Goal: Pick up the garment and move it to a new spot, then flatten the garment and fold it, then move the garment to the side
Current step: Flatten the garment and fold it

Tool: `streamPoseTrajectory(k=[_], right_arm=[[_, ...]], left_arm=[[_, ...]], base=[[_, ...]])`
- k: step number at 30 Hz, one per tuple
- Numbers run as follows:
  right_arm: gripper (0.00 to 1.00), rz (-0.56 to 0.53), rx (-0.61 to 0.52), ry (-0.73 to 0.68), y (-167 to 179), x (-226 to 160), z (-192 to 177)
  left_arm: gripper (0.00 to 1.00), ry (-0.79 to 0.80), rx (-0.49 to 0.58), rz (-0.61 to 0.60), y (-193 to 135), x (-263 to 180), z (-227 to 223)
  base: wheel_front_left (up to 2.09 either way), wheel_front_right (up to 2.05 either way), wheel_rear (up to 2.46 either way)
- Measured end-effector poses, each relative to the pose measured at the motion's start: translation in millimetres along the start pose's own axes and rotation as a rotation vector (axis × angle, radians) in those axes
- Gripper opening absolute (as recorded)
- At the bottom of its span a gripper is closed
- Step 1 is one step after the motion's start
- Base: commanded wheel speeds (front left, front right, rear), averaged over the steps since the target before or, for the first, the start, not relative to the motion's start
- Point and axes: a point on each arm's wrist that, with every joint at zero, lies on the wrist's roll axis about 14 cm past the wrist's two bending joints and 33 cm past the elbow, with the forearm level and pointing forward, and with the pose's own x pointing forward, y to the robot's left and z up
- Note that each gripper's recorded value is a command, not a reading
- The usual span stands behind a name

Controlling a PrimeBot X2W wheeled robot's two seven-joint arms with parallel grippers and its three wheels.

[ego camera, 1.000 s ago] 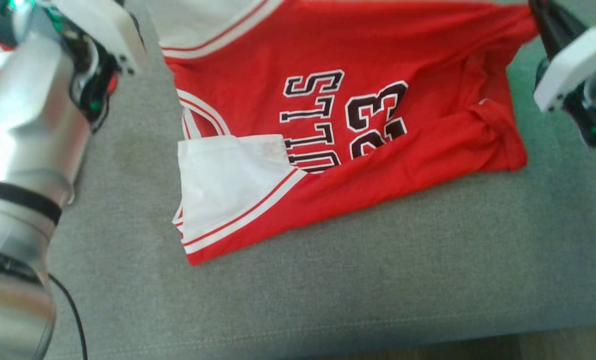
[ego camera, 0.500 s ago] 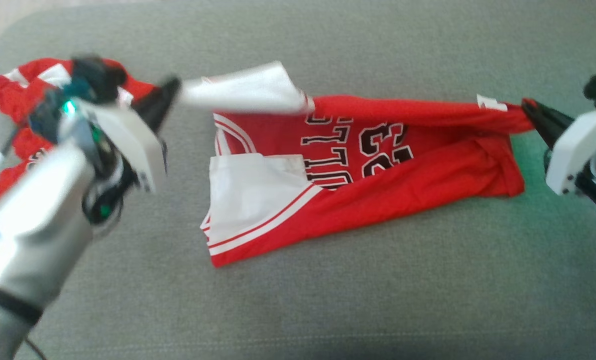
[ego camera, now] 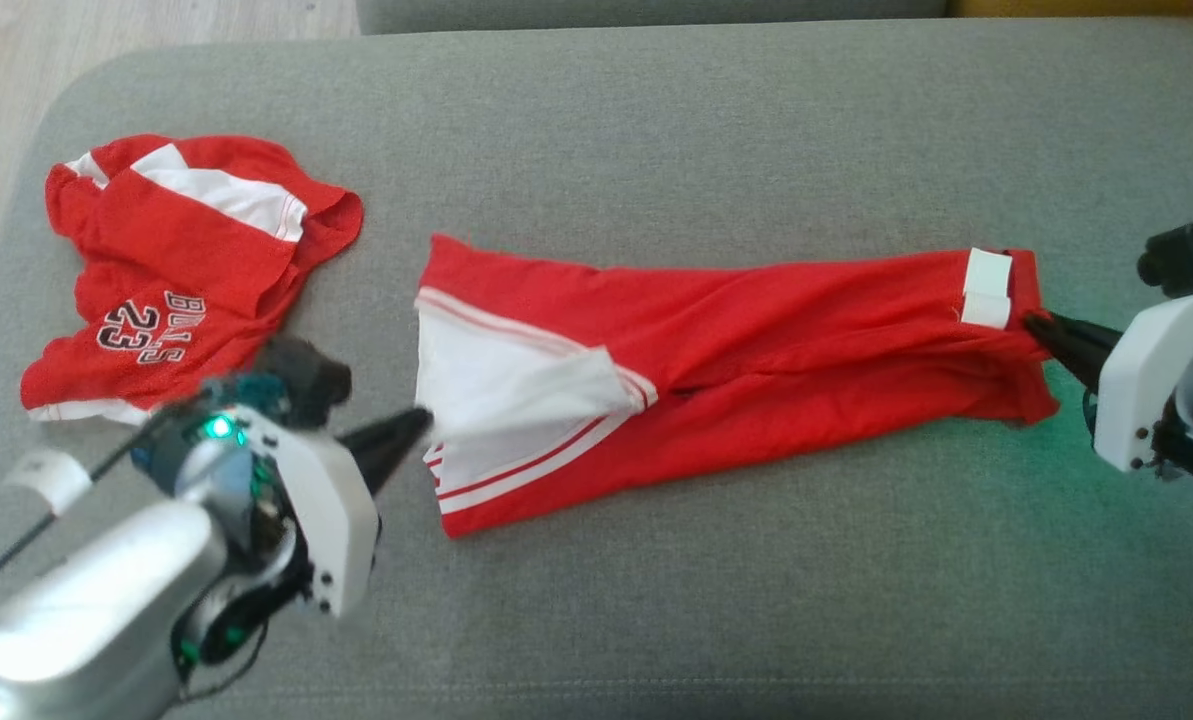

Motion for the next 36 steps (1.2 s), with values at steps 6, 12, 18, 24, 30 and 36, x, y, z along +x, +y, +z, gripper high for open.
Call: streamPoseTrajectory(k=[6, 12, 18, 24, 30, 36], right_arm=[[0.0, 0.02, 0.001, 0.047, 5, -2, -10], [0.0, 0.015, 0.018, 0.092, 1, -5, -20], [1.0, 0.019, 0.053, 0.106, 2, -7, -24], [1.0, -0.026, 0.067, 0.09, -11, -14, -22], [1.0, -0.081, 0.103, -0.082, -27, -25, 10], [1.0, -0.074, 0.169, -0.462, -18, -39, 79]], left_arm=[[0.0, 0.078, -0.02, -0.042, -17, -1, -22], [0.0, 0.096, -0.021, -0.042, -18, 0, -26], [1.0, 0.137, -0.018, -0.053, -22, 3, -37], [1.0, 0.087, -0.034, -0.023, -17, 3, -26], [1.0, -0.116, -0.101, 0.112, 15, -4, 20], [1.0, -0.487, -0.262, 0.281, 47, -26, 78]], base=[[0.0, 0.0, 0.0], [0.0, 0.0, 0.0], [0.0, 0.0, 0.0], [0.0, 0.0, 0.0], [0.0, 0.0, 0.0], [0.0, 0.0, 0.0]])
